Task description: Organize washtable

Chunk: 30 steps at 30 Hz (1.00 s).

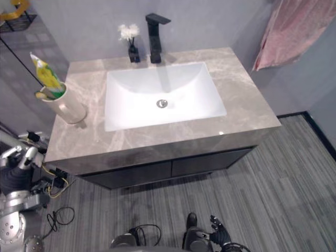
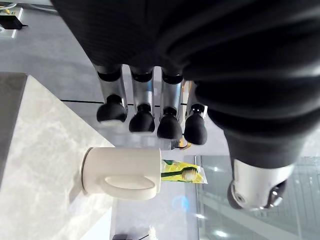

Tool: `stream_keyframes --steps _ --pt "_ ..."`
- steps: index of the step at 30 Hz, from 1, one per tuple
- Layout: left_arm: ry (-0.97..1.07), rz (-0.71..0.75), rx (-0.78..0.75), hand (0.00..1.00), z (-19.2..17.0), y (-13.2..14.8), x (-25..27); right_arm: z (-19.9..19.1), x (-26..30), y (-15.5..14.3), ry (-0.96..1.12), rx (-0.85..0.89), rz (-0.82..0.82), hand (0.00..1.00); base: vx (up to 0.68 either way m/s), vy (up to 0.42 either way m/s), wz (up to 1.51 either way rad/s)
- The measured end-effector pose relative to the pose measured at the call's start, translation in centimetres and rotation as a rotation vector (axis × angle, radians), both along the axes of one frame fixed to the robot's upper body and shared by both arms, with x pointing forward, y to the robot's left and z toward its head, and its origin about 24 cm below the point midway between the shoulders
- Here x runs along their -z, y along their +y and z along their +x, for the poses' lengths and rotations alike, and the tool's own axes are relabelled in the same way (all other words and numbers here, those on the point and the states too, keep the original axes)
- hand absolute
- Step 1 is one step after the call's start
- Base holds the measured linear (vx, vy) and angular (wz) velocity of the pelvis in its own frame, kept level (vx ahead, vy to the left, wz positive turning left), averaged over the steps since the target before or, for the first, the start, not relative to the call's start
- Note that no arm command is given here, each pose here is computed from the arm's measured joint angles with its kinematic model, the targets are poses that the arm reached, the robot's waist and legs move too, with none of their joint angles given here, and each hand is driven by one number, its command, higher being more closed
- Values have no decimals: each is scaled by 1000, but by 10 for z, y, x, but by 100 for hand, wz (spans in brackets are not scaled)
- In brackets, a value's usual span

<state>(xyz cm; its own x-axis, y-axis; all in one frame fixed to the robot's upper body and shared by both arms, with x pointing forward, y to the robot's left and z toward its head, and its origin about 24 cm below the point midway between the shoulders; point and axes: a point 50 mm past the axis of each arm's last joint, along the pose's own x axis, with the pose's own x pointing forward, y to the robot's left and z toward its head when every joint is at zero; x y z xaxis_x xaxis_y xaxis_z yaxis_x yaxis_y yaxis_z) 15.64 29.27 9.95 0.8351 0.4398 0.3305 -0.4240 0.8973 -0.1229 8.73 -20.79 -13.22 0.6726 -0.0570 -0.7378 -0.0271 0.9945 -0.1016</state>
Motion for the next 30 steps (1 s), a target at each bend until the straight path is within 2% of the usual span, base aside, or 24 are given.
stream_keyframes --steps 8,16,24,30 --pt "-76 10 -56 100 11 3 -14 3 -1 0 -10 1 -9 0 -2 -3 -1" --pt "-70 115 -171 100 11 29 -31 7 -3 2 -22 -28 -17 0 -1 1 1" --pt "-54 133 -179 100 20 41 -36 15 -5 4 -44 -43 -15 0 -27 1 0" --pt "-81 86 -164 100 29 50 -42 19 -7 3 -60 -51 -17 0 0 0 0"
